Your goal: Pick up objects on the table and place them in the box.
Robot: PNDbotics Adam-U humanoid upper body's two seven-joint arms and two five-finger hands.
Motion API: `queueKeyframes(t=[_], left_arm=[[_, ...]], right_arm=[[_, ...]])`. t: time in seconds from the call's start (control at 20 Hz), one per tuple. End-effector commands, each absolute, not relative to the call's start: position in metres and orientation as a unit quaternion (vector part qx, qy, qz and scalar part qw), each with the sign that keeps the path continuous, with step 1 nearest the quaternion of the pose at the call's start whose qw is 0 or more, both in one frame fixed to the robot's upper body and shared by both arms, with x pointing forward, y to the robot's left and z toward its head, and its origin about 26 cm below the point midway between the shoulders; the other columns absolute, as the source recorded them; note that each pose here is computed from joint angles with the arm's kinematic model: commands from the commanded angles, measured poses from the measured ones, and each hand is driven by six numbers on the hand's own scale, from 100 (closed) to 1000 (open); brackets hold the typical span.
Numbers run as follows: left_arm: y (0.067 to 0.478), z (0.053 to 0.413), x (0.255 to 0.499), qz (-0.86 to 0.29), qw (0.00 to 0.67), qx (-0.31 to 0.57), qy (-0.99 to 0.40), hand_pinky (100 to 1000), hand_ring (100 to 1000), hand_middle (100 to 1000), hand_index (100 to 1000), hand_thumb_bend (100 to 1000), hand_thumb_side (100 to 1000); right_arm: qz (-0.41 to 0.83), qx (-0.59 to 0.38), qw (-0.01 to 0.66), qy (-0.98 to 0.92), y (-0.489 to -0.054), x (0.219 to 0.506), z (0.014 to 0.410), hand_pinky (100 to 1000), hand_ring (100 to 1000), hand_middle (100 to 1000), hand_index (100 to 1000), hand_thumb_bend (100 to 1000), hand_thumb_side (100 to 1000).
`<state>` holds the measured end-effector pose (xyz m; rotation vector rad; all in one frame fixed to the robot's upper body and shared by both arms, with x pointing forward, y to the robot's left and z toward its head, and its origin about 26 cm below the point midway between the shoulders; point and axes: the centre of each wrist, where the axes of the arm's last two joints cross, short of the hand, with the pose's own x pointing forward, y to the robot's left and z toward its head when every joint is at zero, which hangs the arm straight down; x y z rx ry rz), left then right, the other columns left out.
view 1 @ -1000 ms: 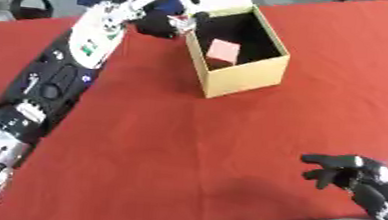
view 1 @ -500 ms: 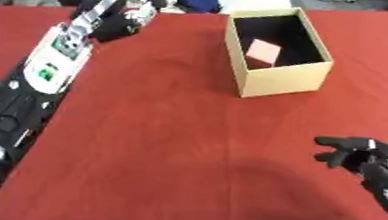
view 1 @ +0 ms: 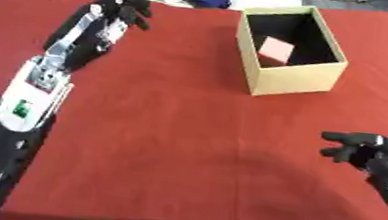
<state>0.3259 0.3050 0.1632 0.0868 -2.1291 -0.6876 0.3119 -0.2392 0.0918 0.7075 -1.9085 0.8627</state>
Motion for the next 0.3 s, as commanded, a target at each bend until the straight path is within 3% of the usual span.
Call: queueKeyframes(t=[0.05,0.3], left_arm=[[0.3049,0.1798,0.312,-0.268,0.423,0.016,-0.865,1000,654,671,810,100,809],[0.3046,0.1776,0.3034,-0.259,0.436,-0.009,-0.862,1000,650,665,809,100,818]], right_arm=[[0.354,0.271,0.437,-0.781,-0.2449,0.3124,0.1027,848,933,588,824,100,540],[0.346,0.263,0.434,-0.789,-0.2477,0.3129,0.1052,847,933,588,824,100,539]])
